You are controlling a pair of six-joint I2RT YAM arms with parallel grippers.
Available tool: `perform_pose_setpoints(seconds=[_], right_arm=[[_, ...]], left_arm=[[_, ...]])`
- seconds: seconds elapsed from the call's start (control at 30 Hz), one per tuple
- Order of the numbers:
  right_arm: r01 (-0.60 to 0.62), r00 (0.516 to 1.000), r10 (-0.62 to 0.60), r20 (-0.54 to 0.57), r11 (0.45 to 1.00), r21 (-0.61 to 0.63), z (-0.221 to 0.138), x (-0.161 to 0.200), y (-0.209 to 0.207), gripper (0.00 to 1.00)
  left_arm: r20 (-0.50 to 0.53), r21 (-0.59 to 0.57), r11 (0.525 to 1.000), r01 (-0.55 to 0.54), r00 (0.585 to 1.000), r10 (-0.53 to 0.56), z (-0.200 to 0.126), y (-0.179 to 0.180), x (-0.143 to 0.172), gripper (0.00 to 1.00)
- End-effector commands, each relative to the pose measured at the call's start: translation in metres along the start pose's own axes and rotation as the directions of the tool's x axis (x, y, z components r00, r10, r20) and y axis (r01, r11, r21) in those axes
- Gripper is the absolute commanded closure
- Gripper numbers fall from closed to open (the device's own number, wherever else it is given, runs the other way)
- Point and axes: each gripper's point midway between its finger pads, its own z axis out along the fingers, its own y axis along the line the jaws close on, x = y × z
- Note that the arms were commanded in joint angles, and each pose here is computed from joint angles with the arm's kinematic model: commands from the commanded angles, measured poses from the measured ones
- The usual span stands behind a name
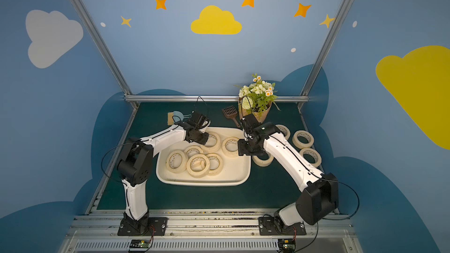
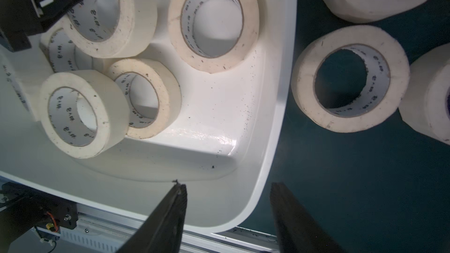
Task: Take out the art tape in the storage box
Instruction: Pick up the art tape from the storage box.
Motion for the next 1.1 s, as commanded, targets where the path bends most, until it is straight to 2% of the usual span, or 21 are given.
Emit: perform_pose_setpoints(seconds=[0.0, 0.23, 0.4, 0.7, 0.8, 0.83, 0.87, 0.93, 0.97, 1.07], right_arm=[[0.027, 1.000, -0.027, 0.010, 0.999, -0.021, -0.004, -0.013, 0.022, 0.40], [0.088, 0.996, -0.088, 0.004, 0.993, -0.081, 0.014, -0.043, 0.066, 0.40], [0.113, 0.994, -0.113, 0.000, 0.986, -0.122, 0.024, -0.050, 0.091, 0.40], [0.055, 0.996, -0.063, -0.059, 0.990, -0.130, 0.059, -0.047, 0.086, 0.43], [0.051, 0.996, -0.060, -0.066, 0.990, -0.129, 0.065, -0.046, 0.085, 0.55], [0.048, 0.996, -0.057, -0.064, 0.990, -0.134, 0.065, -0.046, 0.085, 0.62], [0.046, 0.996, -0.055, -0.064, 0.989, -0.139, 0.065, -0.046, 0.085, 0.75], [0.035, 0.997, -0.044, -0.058, 0.991, -0.133, 0.065, -0.047, 0.081, 0.98], [0.034, 0.998, -0.042, -0.054, 0.991, -0.129, 0.063, -0.047, 0.079, 1.00], [0.023, 0.999, -0.027, -0.035, 0.993, -0.115, 0.055, -0.050, 0.068, 1.00]], left_arm=[[0.039, 0.018, 0.999, -0.027, 0.999, 0.026, -0.036, -0.010, -0.003, 0.96], [0.057, 0.042, 0.998, -0.044, 0.998, 0.041, -0.060, -0.038, 0.009, 0.96], [0.061, 0.055, 0.997, -0.049, 0.997, 0.046, -0.064, -0.050, 0.011, 0.96], [0.138, 0.133, 0.991, -0.005, 0.990, -0.014, -0.092, -0.069, 0.007, 0.96], [0.156, 0.174, 0.985, 0.005, 0.987, -0.033, -0.099, -0.074, 0.006, 0.96], [0.161, 0.186, 0.982, 0.009, 0.986, -0.040, -0.100, -0.076, 0.007, 0.95], [0.166, 0.197, 0.980, 0.011, 0.985, -0.045, -0.102, -0.078, 0.007, 0.94], [0.172, 0.221, 0.975, 0.017, 0.983, -0.056, -0.103, -0.081, 0.008, 0.85], [0.176, 0.230, 0.973, 0.016, 0.983, -0.058, -0.104, -0.083, 0.008, 0.75], [0.190, 0.249, 0.968, 0.009, 0.980, -0.058, -0.107, -0.085, 0.010, 0.32]])
